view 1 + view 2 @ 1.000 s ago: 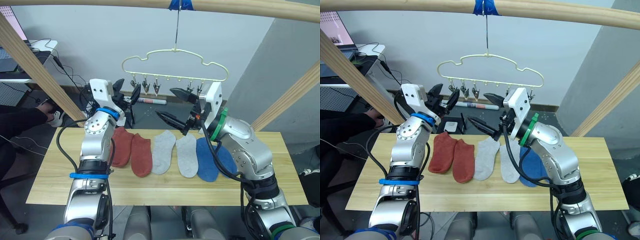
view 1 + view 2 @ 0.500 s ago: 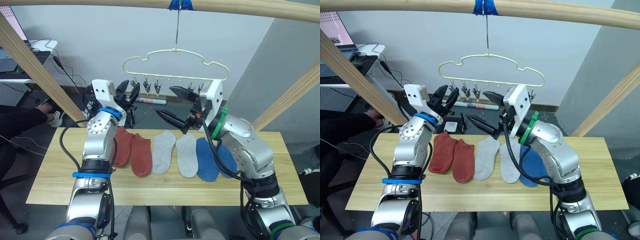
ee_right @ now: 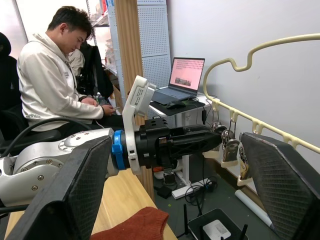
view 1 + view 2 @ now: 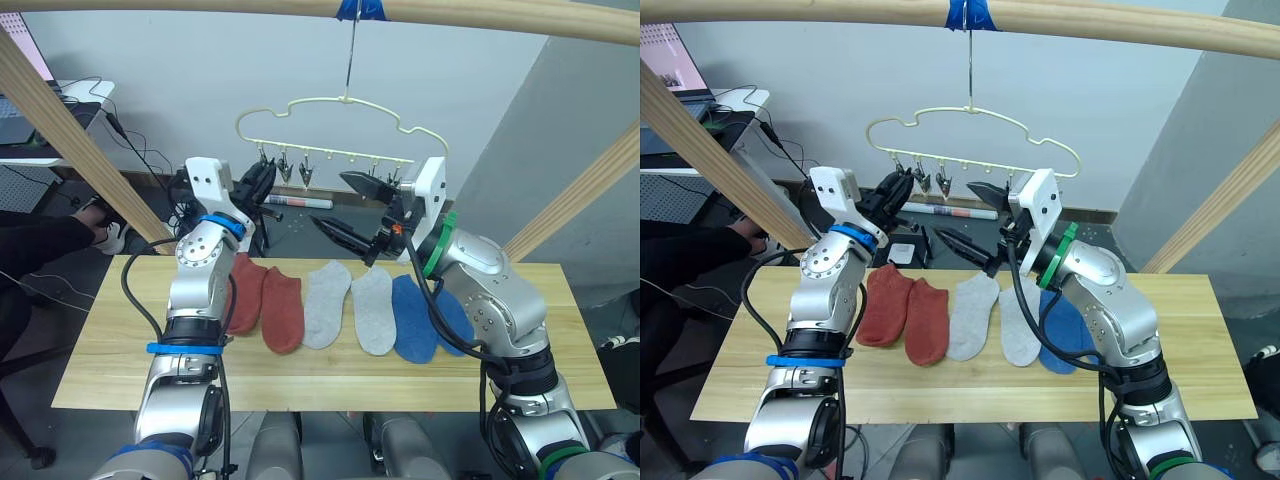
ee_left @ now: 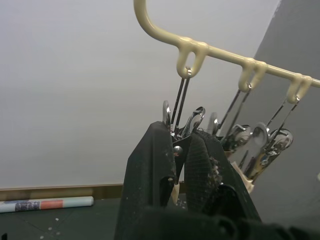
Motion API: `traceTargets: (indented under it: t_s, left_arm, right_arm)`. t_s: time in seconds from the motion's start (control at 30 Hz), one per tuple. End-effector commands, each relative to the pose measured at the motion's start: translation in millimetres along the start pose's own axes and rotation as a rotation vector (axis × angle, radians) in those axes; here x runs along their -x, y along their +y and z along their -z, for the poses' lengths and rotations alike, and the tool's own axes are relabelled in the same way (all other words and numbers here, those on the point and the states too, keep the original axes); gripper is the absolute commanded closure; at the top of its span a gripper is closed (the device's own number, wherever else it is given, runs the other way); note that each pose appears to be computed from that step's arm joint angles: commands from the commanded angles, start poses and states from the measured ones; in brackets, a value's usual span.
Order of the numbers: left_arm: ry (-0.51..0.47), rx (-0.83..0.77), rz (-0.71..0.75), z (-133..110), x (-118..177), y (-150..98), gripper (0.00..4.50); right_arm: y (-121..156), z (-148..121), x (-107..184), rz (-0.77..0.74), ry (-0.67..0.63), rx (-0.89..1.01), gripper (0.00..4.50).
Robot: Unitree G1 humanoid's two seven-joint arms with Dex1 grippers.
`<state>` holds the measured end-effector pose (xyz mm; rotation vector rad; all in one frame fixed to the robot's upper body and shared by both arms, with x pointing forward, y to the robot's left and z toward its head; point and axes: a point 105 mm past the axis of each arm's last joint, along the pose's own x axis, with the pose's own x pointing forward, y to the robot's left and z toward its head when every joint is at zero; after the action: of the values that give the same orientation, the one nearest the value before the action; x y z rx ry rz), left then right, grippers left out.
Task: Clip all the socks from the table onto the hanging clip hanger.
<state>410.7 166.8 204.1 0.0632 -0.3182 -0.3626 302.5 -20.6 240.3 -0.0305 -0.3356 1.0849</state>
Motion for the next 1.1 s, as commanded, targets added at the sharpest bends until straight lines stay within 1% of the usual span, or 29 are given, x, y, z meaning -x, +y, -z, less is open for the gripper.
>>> traceTargets:
  t_s: [0.03,0.1,0.17,0.37,0.8,1.1]
  left_arm:
    - [-0.031,-0.061,-0.02,-13.4,0.5,4.0,4.18]
    - [-0.031,-0.063,-0.018,-12.6,0.6,2.6,4.18]
    - [-0.044,-0.064,-0.013,-14.2,0.8,0.8,3.45]
    - [-0.047,-0.058,-0.026,-15.9,-1.0,1.7,1.82]
    - [-0.071,-0.04,-0.031,-20.8,-6.9,0.4,1.82]
    - [-0.074,-0.026,-0.026,-20.1,-7.6,-0.6,1.82]
  right_arm:
    - [5.2,-12.9,-0.3,-0.028,-0.039,0.027,0.22]
    - [5.0,-13.2,-0.7,-0.03,-0.039,0.029,0.22]
    - [4.8,-13.4,-0.9,-0.031,-0.039,0.031,0.22]
    - [5.0,-13.3,-1.1,-0.035,-0.036,0.034,0.22]
    - [4.8,-13.3,0.1,-0.031,-0.033,0.042,0.22]
    - [4.2,-13.8,0.5,-0.032,-0.03,0.047,0.22]
